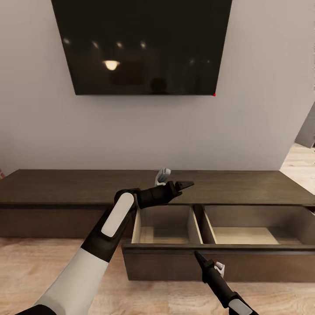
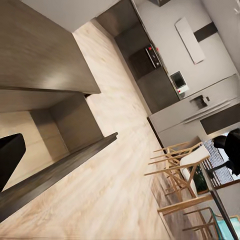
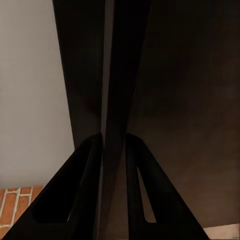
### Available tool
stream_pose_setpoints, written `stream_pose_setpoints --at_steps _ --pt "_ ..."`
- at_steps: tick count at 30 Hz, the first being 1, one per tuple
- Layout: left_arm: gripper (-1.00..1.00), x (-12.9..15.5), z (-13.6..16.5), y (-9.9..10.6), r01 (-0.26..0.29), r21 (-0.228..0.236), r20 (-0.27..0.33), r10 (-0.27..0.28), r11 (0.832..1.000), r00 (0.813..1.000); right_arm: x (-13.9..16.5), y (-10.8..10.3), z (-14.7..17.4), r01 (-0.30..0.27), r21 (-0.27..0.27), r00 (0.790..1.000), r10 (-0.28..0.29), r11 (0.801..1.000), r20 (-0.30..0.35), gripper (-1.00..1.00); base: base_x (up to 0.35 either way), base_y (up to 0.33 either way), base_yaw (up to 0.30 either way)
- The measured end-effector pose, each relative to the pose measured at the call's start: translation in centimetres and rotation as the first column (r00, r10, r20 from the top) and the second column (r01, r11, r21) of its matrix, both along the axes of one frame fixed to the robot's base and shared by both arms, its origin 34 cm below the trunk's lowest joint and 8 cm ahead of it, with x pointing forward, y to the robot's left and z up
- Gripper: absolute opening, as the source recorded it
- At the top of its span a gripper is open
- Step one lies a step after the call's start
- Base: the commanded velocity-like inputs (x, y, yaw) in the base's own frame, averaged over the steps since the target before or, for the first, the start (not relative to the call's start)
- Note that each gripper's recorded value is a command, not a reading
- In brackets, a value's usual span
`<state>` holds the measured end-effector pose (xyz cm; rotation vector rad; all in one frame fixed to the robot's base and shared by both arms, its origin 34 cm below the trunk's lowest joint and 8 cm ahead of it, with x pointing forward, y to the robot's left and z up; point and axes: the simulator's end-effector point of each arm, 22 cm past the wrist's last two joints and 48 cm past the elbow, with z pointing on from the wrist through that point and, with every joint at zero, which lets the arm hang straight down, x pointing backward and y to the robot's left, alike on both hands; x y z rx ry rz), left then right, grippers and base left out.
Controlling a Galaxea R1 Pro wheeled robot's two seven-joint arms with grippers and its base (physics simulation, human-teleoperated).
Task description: Place each of the two pumpkins and all three candles from the living room inside a cabinet in the living room (use any cabinet), then make sure every cabinet is closed, and position the cauldron so it is next to a table in the living room.
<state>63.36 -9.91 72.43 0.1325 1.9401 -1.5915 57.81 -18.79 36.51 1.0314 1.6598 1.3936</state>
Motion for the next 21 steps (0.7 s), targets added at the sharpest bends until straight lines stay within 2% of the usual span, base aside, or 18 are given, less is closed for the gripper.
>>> stream_pose_setpoints --at_steps 5,21 --pt "1.0 0.0 -0.02 0.0 0.0 0.001 0.0 0.0 1.0 1.0 0.0 0.01 0.02 0.0 0.0 1.0 0.0 1.0 0.0 -1.0 -0.09 0.0 0.0" --pt "1.0 -0.13 -0.05 -0.13 0.003 0.004 0.001 -0.003 1.0 1.0 -0.02 0.01 0.03 0.0 0.001 1.0 0.0 1.0 0.0 -1.0 -0.004 0.0 0.0"
